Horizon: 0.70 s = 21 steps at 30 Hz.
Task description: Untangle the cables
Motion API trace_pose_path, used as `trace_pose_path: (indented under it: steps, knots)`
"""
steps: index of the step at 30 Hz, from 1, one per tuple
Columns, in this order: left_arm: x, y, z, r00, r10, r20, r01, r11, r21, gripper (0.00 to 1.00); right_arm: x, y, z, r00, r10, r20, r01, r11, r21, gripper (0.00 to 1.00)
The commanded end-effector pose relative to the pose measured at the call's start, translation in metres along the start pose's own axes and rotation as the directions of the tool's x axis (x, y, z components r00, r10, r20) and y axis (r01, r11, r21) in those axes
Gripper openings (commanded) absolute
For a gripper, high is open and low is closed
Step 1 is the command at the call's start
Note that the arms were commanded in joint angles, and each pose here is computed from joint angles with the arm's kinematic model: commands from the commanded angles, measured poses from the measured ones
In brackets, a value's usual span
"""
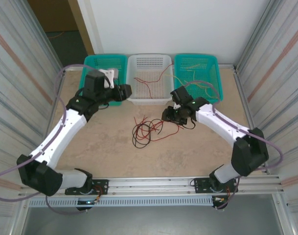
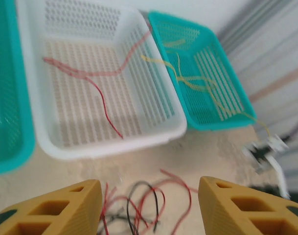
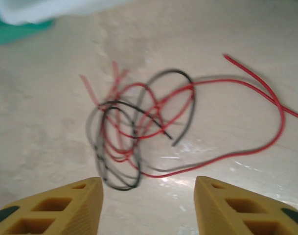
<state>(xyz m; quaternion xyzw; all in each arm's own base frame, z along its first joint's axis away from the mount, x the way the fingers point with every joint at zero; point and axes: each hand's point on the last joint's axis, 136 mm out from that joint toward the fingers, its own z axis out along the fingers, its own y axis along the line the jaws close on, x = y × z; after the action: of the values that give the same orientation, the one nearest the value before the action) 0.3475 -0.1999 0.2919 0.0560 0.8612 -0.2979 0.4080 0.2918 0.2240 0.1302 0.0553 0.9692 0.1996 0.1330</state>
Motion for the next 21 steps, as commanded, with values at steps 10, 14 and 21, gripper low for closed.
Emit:
trace_pose_path:
  steps: [10, 14, 21]
  knots:
    - [0.082, 0.009, 0.005, 0.990, -0.093, -0.107, 0.090, 0.995, -0.037, 0.52, -0.002, 0.005, 0.071, 0.983, 0.174, -0.062, -0.175, 0.984, -0.011, 0.46]
    - [0.088, 0.010, 0.004, 0.988, -0.099, -0.123, 0.095, 0.995, -0.033, 0.53, -0.002, 0.010, 0.089, 0.976, 0.197, -0.091, -0.202, 0.979, -0.042, 0.42]
    - [0.099, 0.014, 0.003, 0.985, -0.105, -0.138, 0.102, 0.994, -0.035, 0.52, -0.001, 0.001, 0.108, 0.969, 0.220, -0.109, -0.221, 0.975, 0.000, 0.18]
